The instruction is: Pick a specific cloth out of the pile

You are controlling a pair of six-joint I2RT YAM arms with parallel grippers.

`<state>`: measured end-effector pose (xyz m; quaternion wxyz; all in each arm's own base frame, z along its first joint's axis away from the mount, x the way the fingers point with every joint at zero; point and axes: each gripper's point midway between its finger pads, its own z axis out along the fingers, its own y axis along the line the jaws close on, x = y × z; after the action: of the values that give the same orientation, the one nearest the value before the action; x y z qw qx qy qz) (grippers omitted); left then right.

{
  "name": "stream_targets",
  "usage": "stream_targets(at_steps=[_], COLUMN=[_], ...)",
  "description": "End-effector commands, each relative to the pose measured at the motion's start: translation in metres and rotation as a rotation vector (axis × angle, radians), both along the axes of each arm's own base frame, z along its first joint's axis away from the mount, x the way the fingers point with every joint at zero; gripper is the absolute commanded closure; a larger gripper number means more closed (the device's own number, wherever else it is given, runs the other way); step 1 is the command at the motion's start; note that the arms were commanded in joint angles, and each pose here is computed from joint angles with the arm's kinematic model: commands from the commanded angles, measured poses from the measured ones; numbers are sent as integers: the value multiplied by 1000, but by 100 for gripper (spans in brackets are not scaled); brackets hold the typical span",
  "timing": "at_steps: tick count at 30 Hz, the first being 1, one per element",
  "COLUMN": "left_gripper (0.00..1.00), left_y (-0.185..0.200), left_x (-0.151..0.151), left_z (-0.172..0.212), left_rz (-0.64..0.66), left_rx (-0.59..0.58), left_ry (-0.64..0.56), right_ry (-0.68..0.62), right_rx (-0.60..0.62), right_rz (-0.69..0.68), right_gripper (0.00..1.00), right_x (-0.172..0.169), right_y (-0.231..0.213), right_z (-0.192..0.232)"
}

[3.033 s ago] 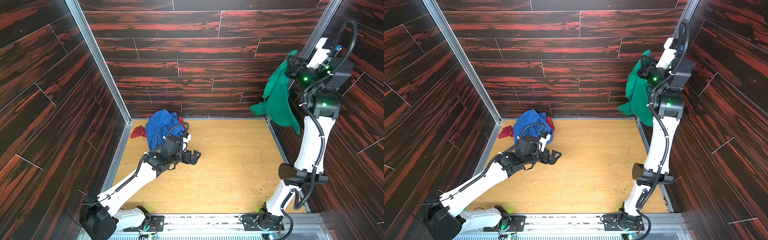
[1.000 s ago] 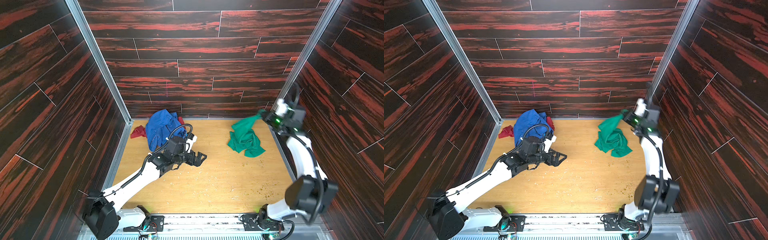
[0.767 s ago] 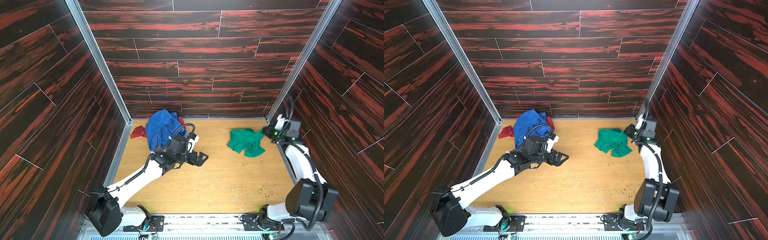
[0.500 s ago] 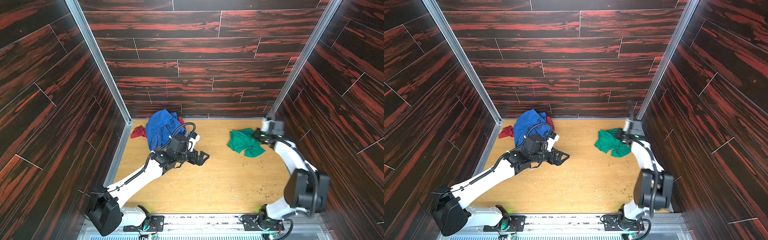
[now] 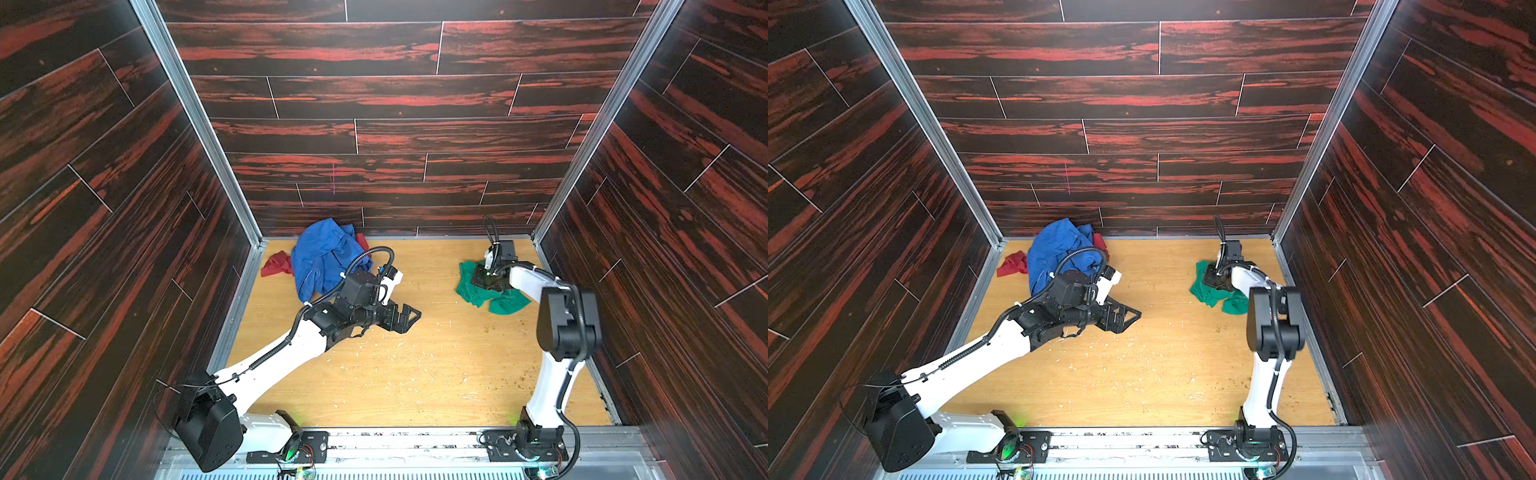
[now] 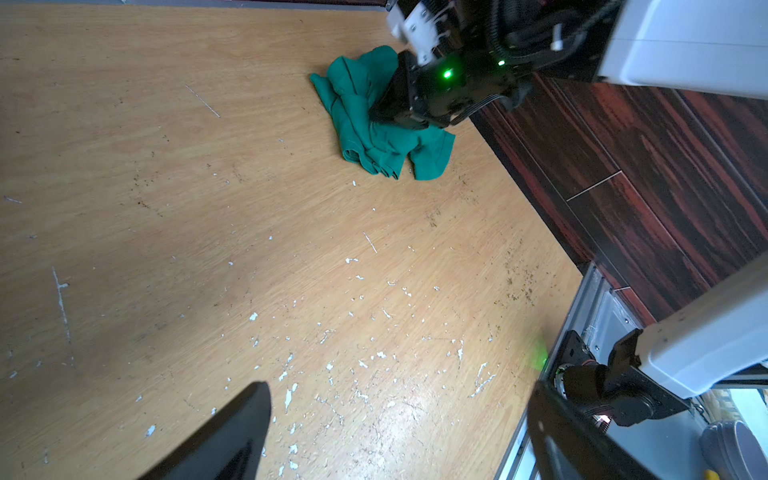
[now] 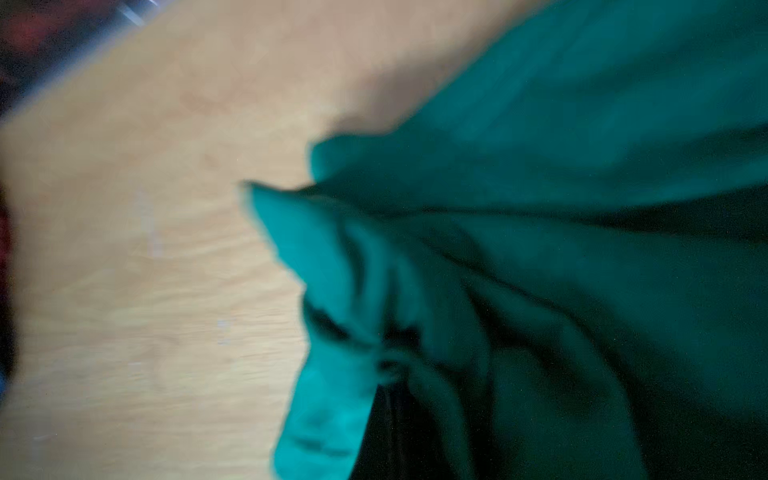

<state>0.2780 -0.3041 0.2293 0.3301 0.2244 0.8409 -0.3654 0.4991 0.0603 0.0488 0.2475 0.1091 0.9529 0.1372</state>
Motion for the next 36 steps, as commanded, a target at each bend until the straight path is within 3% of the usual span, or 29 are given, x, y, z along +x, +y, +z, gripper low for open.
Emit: stream_targets(at_steps=[1,3,5,12,18,24,30,36], left_gripper=[1,1,1,1,1,1,1,1], left_y=[-5,-6,-7,-13,-15,-17,-15,-6], left_x=[2,2,1,0,-3,-6,-10,-14], left_z=[12,11,10,8,2,6,6,-5], left_rz=[-8,-8,-10,-22,-33,-63,-79,-67], left_rx=[-22,-23,-21,-31,-36,-35,-22,9], left_ry=[-38,-37,-36,-36,-33,-54,-70,-72], right_ry=[42,27,-14,-169,-194,-117,-62,16], right_rx=[12,1,-28,7,112,211,233,202], right_rz=[26,42,36,-23,-130,-400,-532,-563], right_gripper=[81,56,44,20,17,18,27,31], right_x=[-2,-3,-4,-21,-55,-84,-84,-76], right_y=[1,1,-5,-28,-65,-133,-183,-204], right_z=[-11,-5,10,88,111,78,43,13])
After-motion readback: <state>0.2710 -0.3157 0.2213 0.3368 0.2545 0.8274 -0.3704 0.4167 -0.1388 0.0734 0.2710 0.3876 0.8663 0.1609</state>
